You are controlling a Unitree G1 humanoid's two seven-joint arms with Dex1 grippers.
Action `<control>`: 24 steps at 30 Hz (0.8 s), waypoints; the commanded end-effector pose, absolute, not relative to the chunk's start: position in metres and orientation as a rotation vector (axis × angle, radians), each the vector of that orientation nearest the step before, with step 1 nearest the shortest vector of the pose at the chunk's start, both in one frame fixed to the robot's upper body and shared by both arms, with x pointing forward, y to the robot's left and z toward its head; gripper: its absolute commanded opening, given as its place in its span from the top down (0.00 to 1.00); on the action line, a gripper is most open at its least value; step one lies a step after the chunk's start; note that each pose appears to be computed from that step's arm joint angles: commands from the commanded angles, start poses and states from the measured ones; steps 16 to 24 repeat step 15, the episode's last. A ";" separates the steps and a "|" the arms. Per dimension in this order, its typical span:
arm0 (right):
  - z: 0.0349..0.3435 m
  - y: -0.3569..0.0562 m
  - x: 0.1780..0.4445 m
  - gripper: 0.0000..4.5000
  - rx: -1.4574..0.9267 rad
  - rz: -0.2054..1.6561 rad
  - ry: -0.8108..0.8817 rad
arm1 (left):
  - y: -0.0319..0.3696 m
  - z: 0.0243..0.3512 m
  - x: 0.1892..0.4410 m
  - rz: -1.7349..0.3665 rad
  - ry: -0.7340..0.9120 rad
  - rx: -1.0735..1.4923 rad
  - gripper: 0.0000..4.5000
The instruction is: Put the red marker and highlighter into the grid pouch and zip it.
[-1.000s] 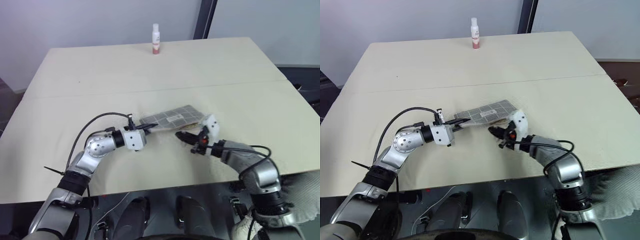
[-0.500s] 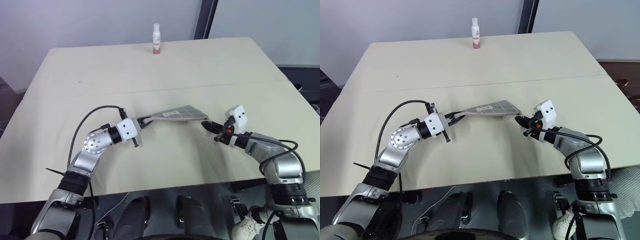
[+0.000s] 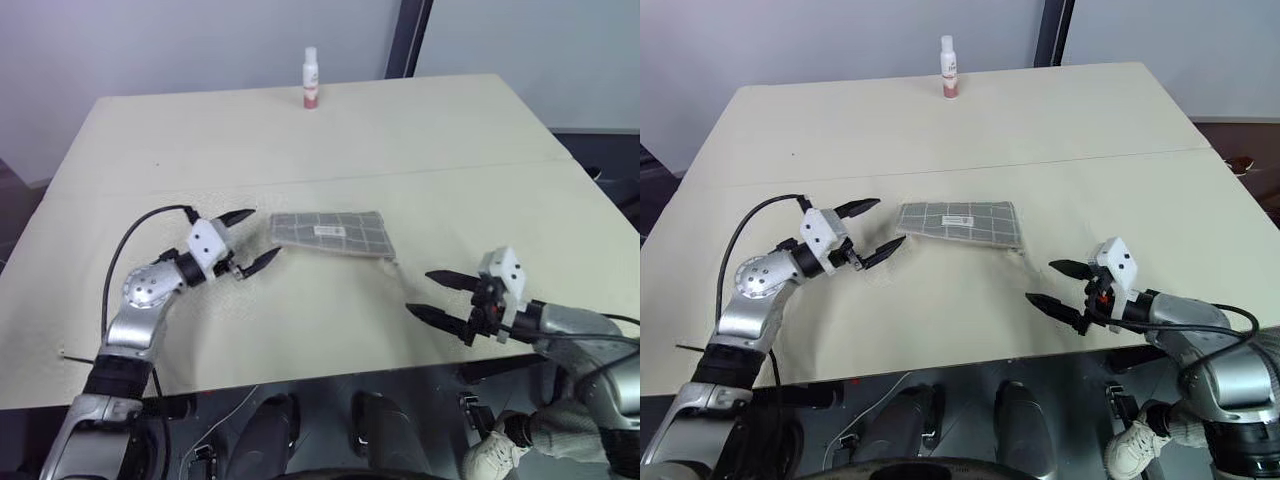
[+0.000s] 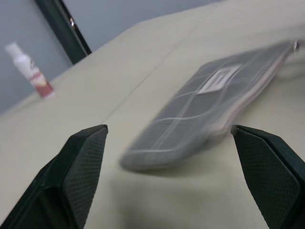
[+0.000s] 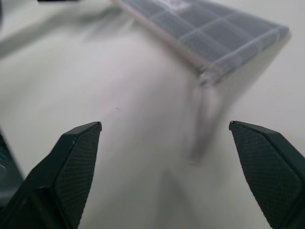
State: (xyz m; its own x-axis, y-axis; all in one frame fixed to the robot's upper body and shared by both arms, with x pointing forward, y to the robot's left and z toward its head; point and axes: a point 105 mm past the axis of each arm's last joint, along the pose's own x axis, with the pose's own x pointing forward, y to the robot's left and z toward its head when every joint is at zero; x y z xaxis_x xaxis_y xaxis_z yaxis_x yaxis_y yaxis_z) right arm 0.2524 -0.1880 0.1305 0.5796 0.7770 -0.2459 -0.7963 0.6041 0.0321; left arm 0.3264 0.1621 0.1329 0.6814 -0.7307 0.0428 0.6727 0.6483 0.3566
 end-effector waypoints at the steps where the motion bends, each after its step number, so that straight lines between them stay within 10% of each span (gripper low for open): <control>1: 0.158 -0.175 0.247 0.00 -0.125 0.977 0.147 | 0.187 0.152 0.328 -0.703 -0.195 0.264 0.00; 10: 0.138 -0.155 0.248 0.00 -0.236 1.029 0.117 | 0.264 0.154 0.353 -0.460 -0.122 0.238 0.00; 24: 0.136 -0.164 0.246 0.00 -0.264 1.032 0.128 | 0.267 0.163 0.359 -0.432 -0.155 0.251 0.00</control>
